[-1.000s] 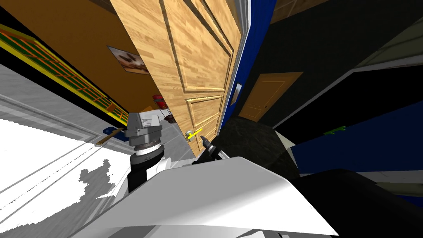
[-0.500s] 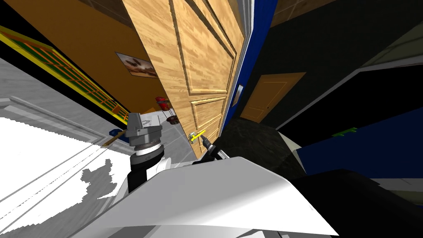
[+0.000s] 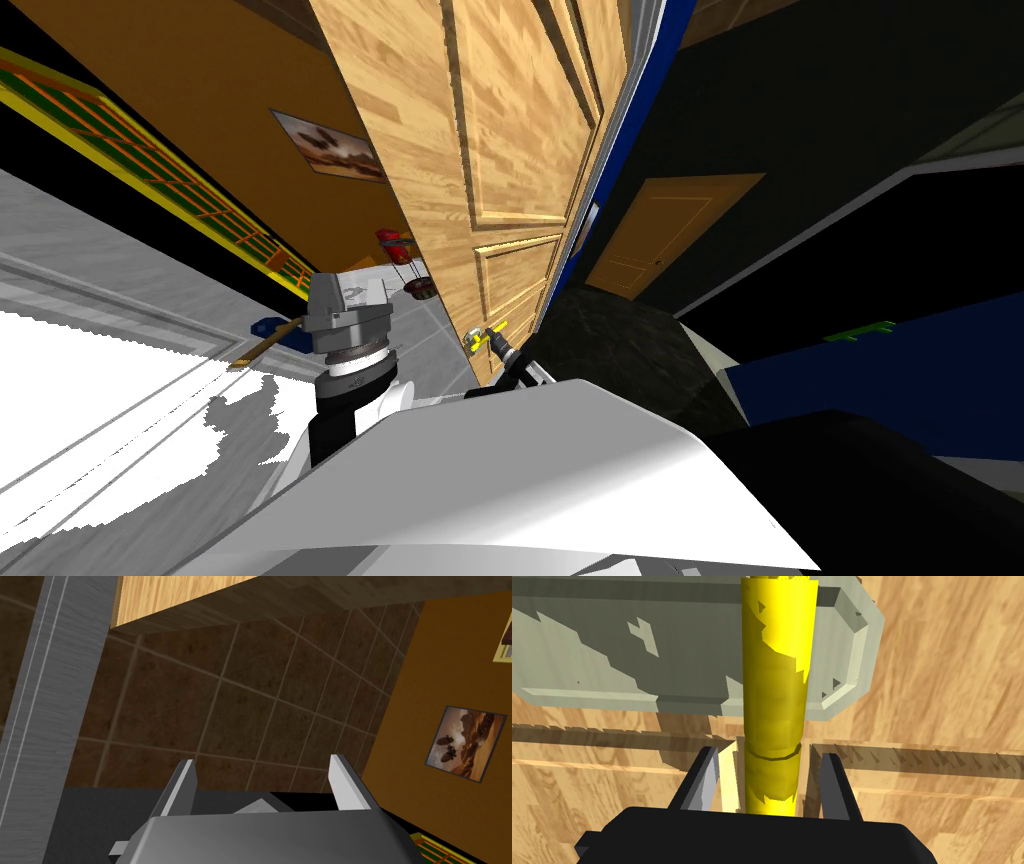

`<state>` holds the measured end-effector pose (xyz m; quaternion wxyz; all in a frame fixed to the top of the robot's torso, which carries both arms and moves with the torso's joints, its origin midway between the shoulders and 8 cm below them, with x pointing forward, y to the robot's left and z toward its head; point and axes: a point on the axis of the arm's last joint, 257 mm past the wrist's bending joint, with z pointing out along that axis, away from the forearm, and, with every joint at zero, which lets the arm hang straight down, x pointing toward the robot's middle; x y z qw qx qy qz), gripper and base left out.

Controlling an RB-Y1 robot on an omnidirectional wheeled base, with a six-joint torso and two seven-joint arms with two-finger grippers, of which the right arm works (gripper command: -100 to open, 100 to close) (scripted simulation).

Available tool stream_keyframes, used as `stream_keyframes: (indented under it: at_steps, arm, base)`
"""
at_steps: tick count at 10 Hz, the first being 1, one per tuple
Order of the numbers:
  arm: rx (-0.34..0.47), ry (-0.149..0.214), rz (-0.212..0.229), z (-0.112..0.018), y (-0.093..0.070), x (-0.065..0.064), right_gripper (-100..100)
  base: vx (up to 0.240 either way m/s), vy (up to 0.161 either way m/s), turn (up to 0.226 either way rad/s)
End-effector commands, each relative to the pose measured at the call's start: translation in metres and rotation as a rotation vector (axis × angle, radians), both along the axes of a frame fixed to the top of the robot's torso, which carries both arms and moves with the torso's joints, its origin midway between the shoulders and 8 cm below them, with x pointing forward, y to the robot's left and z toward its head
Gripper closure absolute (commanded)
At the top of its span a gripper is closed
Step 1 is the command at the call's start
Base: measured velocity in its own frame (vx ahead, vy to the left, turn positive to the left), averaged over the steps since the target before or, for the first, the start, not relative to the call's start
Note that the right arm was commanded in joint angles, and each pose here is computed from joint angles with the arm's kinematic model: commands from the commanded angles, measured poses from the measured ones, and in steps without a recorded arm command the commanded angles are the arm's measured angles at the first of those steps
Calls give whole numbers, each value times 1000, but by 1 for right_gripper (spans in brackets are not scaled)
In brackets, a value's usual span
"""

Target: Push the door open

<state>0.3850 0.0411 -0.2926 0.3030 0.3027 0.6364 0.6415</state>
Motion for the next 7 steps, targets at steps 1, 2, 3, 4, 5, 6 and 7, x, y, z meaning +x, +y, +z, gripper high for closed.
stream_keyframes:
  at_steps: [1, 2, 3, 4, 5, 6, 7]
  arm:
    - [0, 0, 0, 0, 0, 0, 100]
    - [0, 0, 0, 0, 0, 0, 100]
    - [0, 0, 0, 0, 0, 0, 100]
    - [0, 0, 0, 0, 0, 0, 100]
    - [0, 0, 0, 0, 0, 0, 100]
    - [-10, 1, -22, -3, -8, 8, 100]
    - [-12, 0, -28, -3, -10, 10, 100]
  base:
    - [-17, -21, 11]
    - [-15, -17, 5]
    - [-12, -11, -6]
    - [-10, -7, -5]
    - [-7, -5, 1]
    - [39, 101, -53]
    - [76, 177, -73]
